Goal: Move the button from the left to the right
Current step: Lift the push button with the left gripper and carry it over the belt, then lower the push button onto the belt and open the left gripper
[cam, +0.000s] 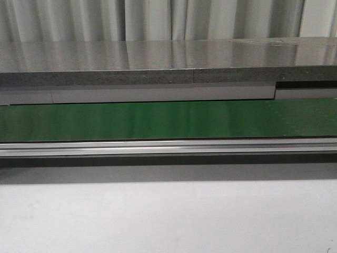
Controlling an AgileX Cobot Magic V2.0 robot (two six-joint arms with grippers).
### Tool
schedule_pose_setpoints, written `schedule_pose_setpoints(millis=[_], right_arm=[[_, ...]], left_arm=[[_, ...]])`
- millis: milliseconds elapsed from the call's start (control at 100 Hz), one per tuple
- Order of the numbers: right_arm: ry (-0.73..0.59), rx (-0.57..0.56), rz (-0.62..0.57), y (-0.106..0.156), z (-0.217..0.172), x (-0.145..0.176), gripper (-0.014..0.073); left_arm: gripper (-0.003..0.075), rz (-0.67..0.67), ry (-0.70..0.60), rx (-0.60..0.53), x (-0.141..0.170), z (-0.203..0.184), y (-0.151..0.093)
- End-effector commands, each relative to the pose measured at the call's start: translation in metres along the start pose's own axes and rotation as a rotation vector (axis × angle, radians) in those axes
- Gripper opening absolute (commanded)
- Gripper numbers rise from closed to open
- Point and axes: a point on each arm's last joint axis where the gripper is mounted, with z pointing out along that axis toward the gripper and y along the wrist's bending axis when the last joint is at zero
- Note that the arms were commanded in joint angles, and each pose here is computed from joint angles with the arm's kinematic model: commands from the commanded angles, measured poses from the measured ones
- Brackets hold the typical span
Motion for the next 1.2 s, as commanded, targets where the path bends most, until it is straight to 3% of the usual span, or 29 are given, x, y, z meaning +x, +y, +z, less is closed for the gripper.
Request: schedule_pose_setpoints(millis=[0, 280, 590, 680, 930, 1190], right_arm=[[-0.115, 0.001, -0.007, 0.0, -0.003, -0.013, -0.0067], [-0.115, 0.001, -0.007, 0.0, -0.003, -0.013, -0.0067], [-0.115, 0.001, -0.007, 0.0, -0.003, -0.013, -0.0067], [-0.115, 0.001, -0.007, 0.0, -0.003, -0.013, -0.0067], [-0.115, 0.001, -0.007, 0.0, -0.003, -0.013, -0.0067], [-0.115, 0.001, -0.007, 0.0, -0.003, -0.013, -0.0067]], left_arm=[[0.0113, 0.048, -0.071, 0.041, -0.005, -0.025, -0.026], [0.0118, 0.195, -0.053, 0.062, 0.002, -0.021, -0.075], [0.0127, 0.172, 0.034, 0.061, 0.005, -0.003, -0.076], [0.0195, 0.172, 0.048, 0.061, 0.006, 0.0, -0.076], [0.0531, 0.172, 0.048, 0.061, 0.006, 0.0, -0.076], [0.0556, 0.186, 0.055, 0.062, 0.007, -0.007, -0.076]])
